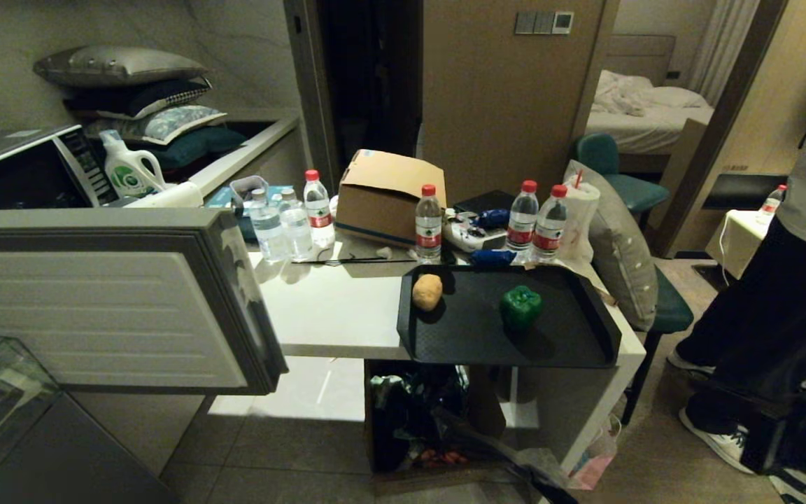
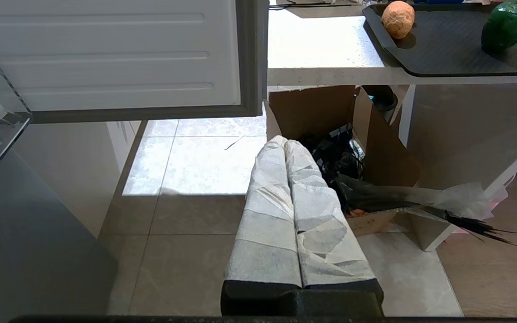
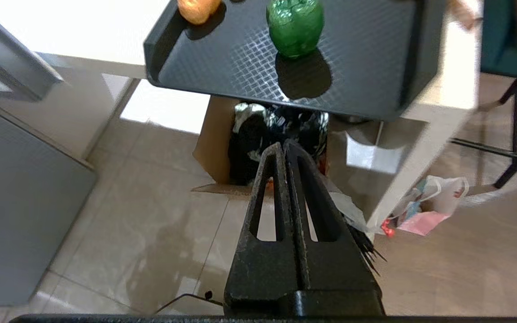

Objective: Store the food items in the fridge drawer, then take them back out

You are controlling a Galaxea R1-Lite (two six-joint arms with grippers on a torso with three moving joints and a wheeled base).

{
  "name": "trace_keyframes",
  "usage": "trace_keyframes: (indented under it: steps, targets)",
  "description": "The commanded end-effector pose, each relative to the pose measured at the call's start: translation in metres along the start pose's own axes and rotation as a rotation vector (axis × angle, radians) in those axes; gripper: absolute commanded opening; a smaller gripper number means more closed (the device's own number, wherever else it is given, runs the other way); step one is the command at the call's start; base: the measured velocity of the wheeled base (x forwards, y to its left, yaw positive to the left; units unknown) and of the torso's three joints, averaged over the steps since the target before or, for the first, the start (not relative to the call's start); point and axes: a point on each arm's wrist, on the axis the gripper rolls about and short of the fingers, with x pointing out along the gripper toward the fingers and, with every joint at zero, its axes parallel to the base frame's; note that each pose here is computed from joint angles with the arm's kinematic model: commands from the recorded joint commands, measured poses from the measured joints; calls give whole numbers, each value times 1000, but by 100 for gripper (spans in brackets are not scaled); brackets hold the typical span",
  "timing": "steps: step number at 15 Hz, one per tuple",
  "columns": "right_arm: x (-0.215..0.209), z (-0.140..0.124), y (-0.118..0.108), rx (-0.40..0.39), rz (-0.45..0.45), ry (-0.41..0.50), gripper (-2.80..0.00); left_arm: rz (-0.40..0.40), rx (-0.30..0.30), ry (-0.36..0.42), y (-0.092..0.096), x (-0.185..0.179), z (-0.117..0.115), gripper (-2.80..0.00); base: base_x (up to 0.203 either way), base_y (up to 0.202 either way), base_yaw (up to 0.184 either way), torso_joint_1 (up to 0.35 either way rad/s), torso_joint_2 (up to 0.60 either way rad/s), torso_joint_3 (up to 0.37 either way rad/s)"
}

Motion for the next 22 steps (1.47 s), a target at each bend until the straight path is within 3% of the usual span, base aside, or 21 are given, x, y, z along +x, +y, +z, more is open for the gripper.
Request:
trace_keyframes:
  steps: [1, 4, 5, 15, 22]
  targets:
    - [55, -15, -6, 6, -13, 122, -280, 0, 0, 2, 0, 0, 0, -280, 0, 0, 0, 0, 0, 0]
    - [90, -16, -2, -36, -21, 131, -280, 0, 0, 2, 0, 0, 0, -280, 0, 0, 0, 0, 0, 0]
    - [99, -12, 0, -50, -12, 118, 0, 0, 0, 2, 0, 0, 0, -280, 0, 0, 0, 0, 0, 0]
    - [163, -10, -2, -56, -43, 117, 0, 0, 0, 3, 0, 0, 0, -280, 0, 0, 0, 0, 0, 0]
    - [205, -17, -16, -54, -71, 53, 0, 0, 0, 2, 0, 0, 0, -280, 0, 0, 0, 0, 0, 0]
